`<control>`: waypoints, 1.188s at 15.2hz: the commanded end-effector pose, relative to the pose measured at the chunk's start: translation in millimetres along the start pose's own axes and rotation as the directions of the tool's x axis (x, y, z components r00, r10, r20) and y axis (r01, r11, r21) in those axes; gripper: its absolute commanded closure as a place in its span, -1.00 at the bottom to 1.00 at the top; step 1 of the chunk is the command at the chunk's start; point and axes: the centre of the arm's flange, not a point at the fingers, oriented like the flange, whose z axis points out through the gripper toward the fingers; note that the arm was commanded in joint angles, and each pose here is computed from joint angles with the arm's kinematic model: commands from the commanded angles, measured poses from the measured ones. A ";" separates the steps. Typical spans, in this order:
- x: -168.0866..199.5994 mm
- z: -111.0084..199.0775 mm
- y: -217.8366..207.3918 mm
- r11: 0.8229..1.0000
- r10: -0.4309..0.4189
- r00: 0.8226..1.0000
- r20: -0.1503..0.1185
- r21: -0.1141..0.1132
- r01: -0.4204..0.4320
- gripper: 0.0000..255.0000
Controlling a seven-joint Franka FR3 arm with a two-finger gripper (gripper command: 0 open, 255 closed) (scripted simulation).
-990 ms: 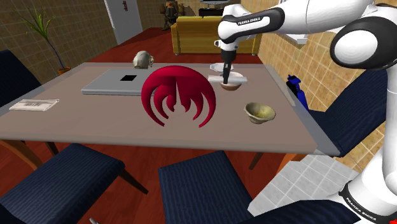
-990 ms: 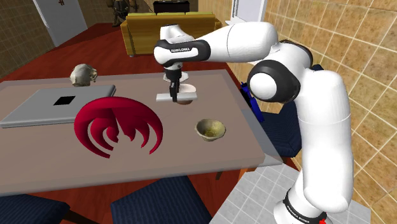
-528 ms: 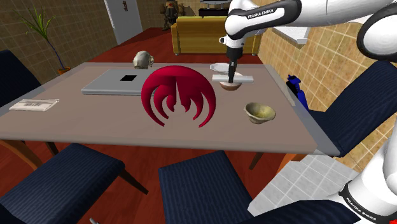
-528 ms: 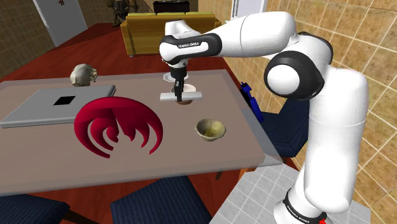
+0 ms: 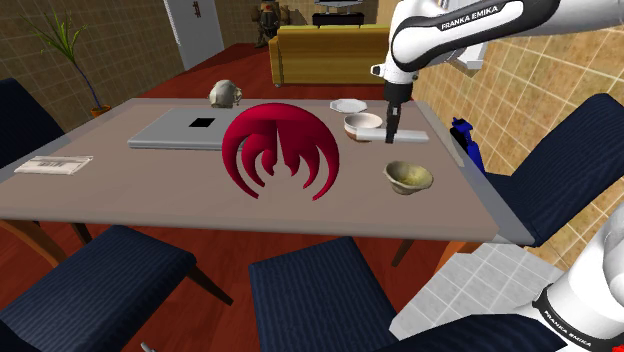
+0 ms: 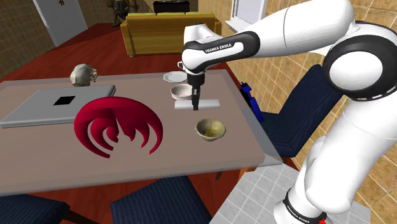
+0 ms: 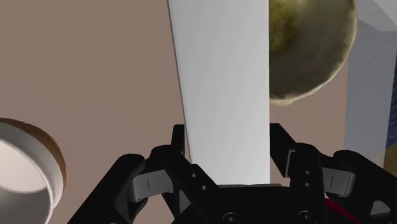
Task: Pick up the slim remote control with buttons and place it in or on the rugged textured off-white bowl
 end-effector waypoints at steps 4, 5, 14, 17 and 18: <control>-48.7 0.3 -42.7 1.000 0.000 1.000 0.000 0.000 0.000 1.00; -58.8 0.4 -51.2 1.000 0.000 1.000 0.000 0.000 0.000 1.00; -66.8 42.8 -57.0 1.000 0.000 1.000 0.000 0.000 0.000 1.00; -66.7 58.6 -56.7 1.000 0.000 1.000 0.000 0.000 0.000 1.00; -66.7 63.9 -56.6 1.000 0.000 1.000 0.000 0.000 0.000 1.00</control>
